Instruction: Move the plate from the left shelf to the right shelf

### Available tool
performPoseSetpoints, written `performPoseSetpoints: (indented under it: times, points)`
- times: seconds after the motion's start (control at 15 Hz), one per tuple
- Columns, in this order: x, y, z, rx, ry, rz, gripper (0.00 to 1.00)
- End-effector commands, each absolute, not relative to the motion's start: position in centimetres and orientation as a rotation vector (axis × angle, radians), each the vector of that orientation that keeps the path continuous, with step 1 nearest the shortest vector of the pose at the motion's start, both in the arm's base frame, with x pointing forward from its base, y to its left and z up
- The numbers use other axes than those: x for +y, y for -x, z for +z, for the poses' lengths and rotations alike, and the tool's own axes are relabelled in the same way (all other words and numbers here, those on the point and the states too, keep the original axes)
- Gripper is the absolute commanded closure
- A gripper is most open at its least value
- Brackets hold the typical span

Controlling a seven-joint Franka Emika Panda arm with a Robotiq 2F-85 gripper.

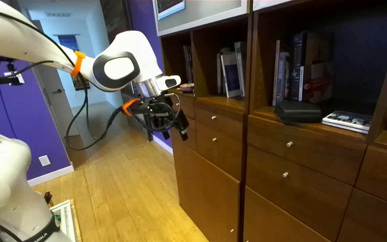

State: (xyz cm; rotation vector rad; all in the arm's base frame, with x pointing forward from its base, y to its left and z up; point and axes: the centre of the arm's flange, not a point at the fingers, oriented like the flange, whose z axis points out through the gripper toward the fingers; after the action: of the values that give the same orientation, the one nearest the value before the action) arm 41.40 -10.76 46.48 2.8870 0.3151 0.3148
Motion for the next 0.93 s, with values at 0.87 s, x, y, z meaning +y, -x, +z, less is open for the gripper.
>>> performPoseSetpoints:
  times: [0.87]
  points:
    - [-1.2,-43.2,59.8,0.415,-2.903,0.403,0.00]
